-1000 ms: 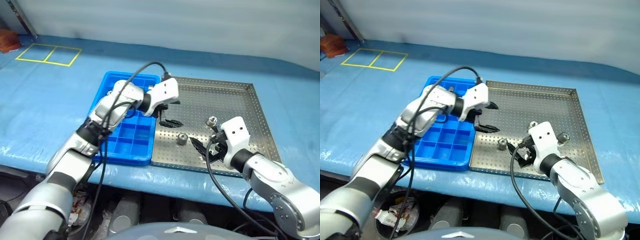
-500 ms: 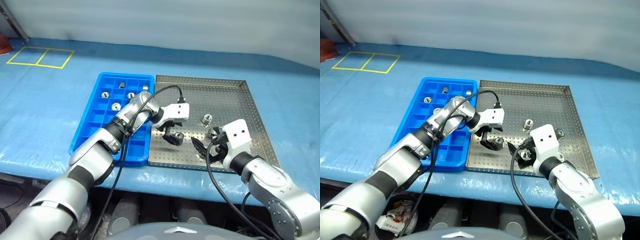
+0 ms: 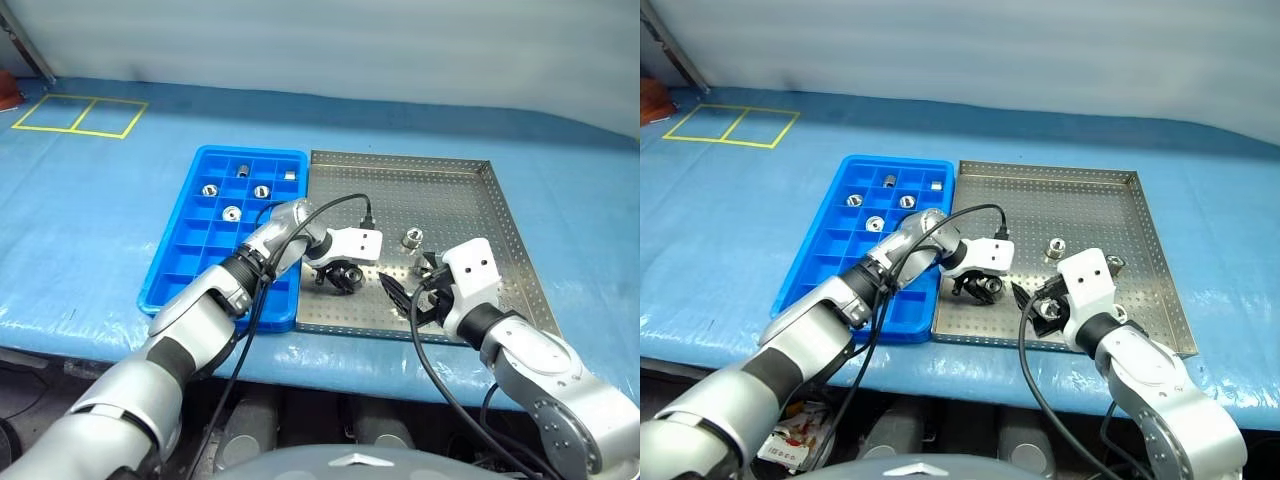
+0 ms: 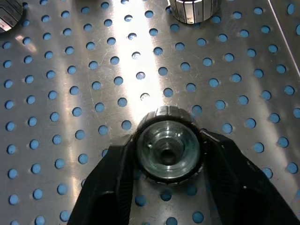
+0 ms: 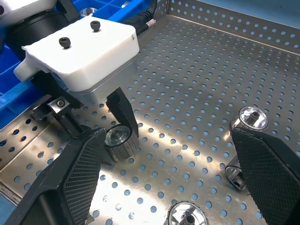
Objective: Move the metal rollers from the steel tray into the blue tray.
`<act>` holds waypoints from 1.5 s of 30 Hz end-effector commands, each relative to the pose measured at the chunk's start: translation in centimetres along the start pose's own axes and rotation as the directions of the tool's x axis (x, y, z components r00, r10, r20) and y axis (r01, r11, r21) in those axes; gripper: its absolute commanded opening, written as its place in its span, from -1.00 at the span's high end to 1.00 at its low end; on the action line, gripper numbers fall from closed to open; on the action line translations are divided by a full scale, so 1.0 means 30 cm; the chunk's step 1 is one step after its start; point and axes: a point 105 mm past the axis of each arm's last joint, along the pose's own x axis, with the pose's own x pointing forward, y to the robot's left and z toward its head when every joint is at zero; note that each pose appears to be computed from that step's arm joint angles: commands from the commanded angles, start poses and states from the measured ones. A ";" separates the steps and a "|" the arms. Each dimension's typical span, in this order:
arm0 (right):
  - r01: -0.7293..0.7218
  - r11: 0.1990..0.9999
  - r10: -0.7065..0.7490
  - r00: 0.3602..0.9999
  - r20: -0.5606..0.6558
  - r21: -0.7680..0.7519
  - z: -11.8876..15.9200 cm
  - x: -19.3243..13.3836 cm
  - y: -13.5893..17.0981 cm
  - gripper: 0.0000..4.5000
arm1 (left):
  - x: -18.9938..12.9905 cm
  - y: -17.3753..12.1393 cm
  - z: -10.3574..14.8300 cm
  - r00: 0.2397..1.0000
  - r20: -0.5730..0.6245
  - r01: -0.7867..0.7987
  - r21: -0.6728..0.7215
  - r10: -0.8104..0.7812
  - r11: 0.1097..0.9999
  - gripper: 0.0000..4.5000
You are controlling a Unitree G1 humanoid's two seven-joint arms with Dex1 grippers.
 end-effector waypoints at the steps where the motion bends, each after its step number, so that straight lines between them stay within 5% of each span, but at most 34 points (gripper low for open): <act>1: -0.003 1.000 0.004 0.999 0.053 -0.025 0.035 -0.006 0.010 -1.00 | -0.011 0.003 0.028 0.997 0.072 -0.018 -0.044 0.022 0.999 0.25; 5: -0.019 0.999 0.021 0.998 0.057 -0.029 0.039 -0.001 0.019 -1.00 | -0.096 0.052 0.109 0.950 0.272 -0.108 -0.167 0.151 0.980 0.25; 10: -0.057 0.998 0.059 0.996 0.070 -0.035 0.048 0.006 0.045 -1.00 | -0.298 0.164 0.151 0.720 0.420 -0.356 -0.460 0.553 0.813 0.25; 14: -0.119 0.992 0.122 0.986 0.112 -0.034 0.075 0.026 0.079 -1.00 | -0.450 0.181 0.075 0.483 0.345 -0.484 -0.660 0.804 0.574 0.25; 17: -0.178 0.981 0.186 0.973 0.137 -0.072 0.099 0.049 0.110 -1.00 | -0.527 0.166 -0.027 0.314 0.180 -0.540 -0.773 0.932 0.331 0.25; 23: -0.267 0.957 0.283 0.946 0.159 -0.111 0.130 0.091 0.152 -1.00 | -0.592 0.111 -0.200 0.146 -0.103 -0.584 -0.812 0.984 0.001 0.25; 29: -0.295 0.947 0.311 0.941 0.135 -0.126 0.122 0.109 0.168 -1.00 | -0.566 0.077 -0.339 0.089 -0.308 -0.650 -0.739 0.947 -0.180 0.25; 35: -0.276 0.957 0.286 0.947 0.147 -0.085 0.114 0.097 0.165 -1.00 | -0.530 0.047 -0.425 0.101 -0.412 -0.621 -0.737 0.905 -0.267 0.25; 44: -0.204 0.978 0.207 0.967 0.147 -0.036 0.096 0.083 0.141 -1.00 | -0.488 0.043 -0.451 0.181 -0.445 -0.591 -0.762 0.877 -0.265 0.25; 45: -0.198 0.980 0.200 0.968 0.148 -0.032 0.096 0.081 0.139 -1.00 | -0.488 0.044 -0.445 0.192 -0.441 -0.586 -0.768 0.877 -0.258 0.09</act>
